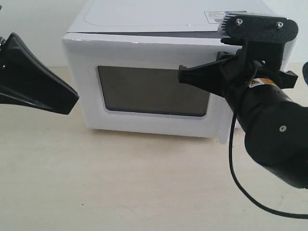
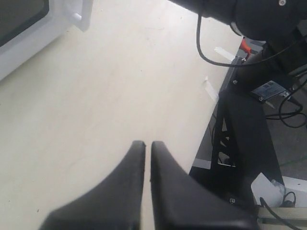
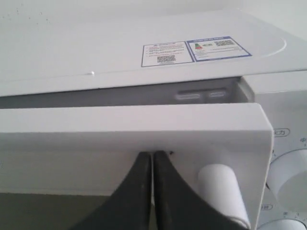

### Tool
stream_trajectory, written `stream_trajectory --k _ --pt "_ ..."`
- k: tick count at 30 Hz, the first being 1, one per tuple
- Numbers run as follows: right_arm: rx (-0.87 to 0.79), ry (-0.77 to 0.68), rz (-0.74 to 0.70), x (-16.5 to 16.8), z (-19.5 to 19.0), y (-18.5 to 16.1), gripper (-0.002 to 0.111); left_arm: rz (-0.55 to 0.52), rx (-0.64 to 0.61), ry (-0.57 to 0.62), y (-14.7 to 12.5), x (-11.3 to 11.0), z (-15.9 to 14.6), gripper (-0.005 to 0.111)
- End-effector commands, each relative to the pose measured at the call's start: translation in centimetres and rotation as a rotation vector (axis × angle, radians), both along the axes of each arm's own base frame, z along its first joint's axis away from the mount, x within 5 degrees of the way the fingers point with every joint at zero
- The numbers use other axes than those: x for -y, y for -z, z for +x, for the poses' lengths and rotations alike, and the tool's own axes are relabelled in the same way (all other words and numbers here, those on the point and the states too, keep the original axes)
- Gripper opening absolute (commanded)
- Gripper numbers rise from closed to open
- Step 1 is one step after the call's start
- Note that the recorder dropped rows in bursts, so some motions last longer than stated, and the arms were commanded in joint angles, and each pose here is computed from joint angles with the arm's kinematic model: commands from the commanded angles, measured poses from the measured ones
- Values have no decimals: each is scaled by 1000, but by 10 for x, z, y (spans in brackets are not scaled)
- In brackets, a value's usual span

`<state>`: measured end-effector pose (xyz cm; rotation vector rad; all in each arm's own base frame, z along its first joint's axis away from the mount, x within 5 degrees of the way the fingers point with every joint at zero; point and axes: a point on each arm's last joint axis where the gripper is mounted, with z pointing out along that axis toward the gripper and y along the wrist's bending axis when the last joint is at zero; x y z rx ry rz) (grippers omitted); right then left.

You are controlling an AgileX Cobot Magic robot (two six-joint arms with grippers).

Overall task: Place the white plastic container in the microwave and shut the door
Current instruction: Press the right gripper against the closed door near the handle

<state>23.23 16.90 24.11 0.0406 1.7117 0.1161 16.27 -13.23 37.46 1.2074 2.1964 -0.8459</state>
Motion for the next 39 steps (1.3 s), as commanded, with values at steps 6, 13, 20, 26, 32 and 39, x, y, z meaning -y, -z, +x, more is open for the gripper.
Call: stream_trajectory --k 6,13,20,26,32,39 --pt "34 -20 3 3 7 -4 0 -8 -2 3 -1 0 -4 4" --pt "43 -28 10 3 7 -5 0 -8 -2 3 -1 0 -4 4" --pt "45 -2 24 11 14 -5 0 -19 5 4 -4 -1 -7 4" --pt "36 -8 40 12 24 -13 0 -22 11 4 -5 -2 -8 4" --pt "35 -14 25 2 35 -12 0 -22 11 4 -5 -2 -8 4" --pt "41 -17 -27 -10 49 -5 0 -22 11 4 -5 -2 -8 4"
